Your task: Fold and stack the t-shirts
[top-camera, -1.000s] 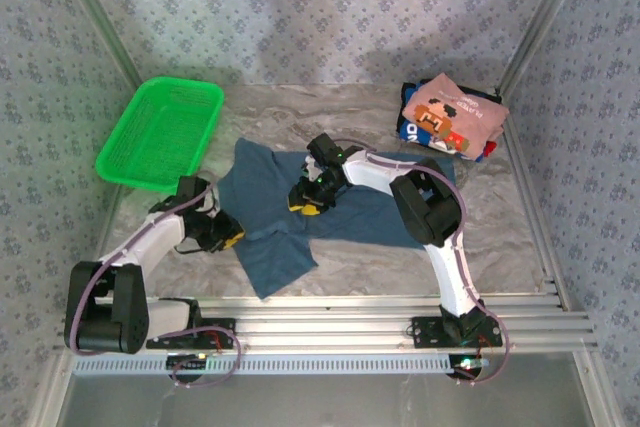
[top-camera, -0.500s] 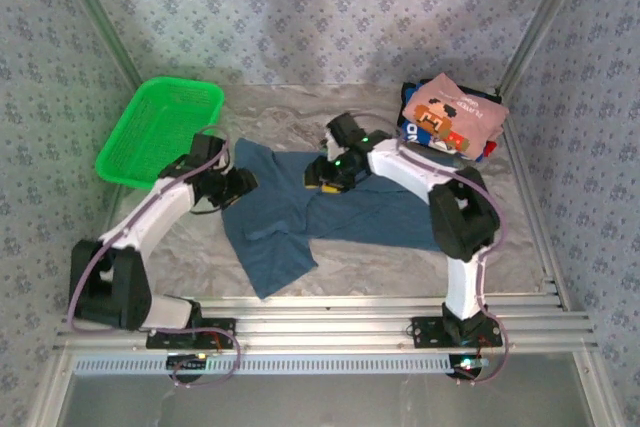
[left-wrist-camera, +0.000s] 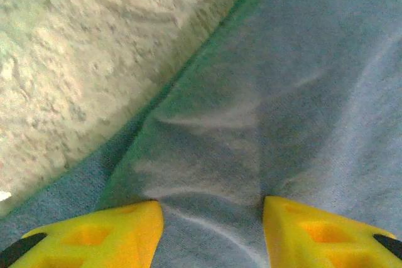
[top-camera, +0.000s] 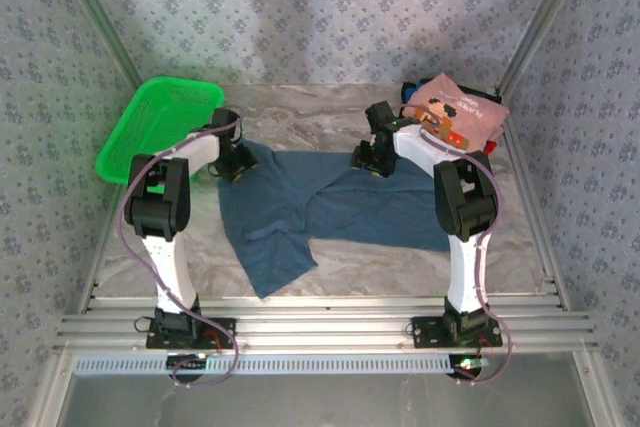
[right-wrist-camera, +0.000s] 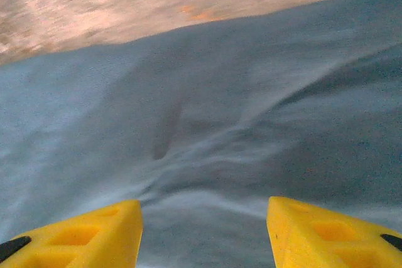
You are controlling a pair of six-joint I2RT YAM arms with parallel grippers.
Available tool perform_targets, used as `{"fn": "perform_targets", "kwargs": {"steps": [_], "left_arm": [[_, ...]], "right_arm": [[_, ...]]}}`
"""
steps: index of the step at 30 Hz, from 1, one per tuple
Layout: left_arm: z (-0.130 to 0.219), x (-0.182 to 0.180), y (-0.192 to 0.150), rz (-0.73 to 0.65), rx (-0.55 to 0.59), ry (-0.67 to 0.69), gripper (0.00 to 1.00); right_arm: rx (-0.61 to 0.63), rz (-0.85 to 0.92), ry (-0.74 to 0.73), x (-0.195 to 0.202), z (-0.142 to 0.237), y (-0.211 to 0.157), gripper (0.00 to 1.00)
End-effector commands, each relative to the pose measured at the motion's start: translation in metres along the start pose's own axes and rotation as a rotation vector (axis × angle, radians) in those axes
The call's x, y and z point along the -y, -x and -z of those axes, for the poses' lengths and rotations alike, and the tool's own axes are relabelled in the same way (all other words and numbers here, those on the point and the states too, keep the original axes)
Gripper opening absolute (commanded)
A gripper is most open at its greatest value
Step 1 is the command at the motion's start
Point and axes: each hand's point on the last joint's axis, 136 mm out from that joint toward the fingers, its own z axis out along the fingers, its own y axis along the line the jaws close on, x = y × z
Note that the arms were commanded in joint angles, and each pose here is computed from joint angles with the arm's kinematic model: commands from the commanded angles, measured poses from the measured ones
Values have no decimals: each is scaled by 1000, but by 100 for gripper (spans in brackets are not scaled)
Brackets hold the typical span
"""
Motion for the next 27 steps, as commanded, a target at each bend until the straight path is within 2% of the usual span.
{"fn": "perform_targets", "kwargs": {"steps": [1,5,9,13,20,23,27], "left_arm": [[-11,-29,13,18,1,128,49],[-24,-40,29,18,-8,174,49],[-35,-29,51,-7,-4,169,49],[-43,-21,67,-10,-3,171,49],[-50,1,92,-23,10,114,50],[-38,26,100,-35,26,9,54],[16,74,110,-45,68,-184,61]], "right_arm": [[10,-84,-179,57,3,-2,58],[8,-137,-219,86,4,-4,58],[-1,-142,-245,99,0,0,58],[-4,-110,-344,118,3,8,59],[22,-63,-336,120,3,36,60],[55,-52,-290,110,11,52,61],[154,-19,-172,84,42,65,65]]}}
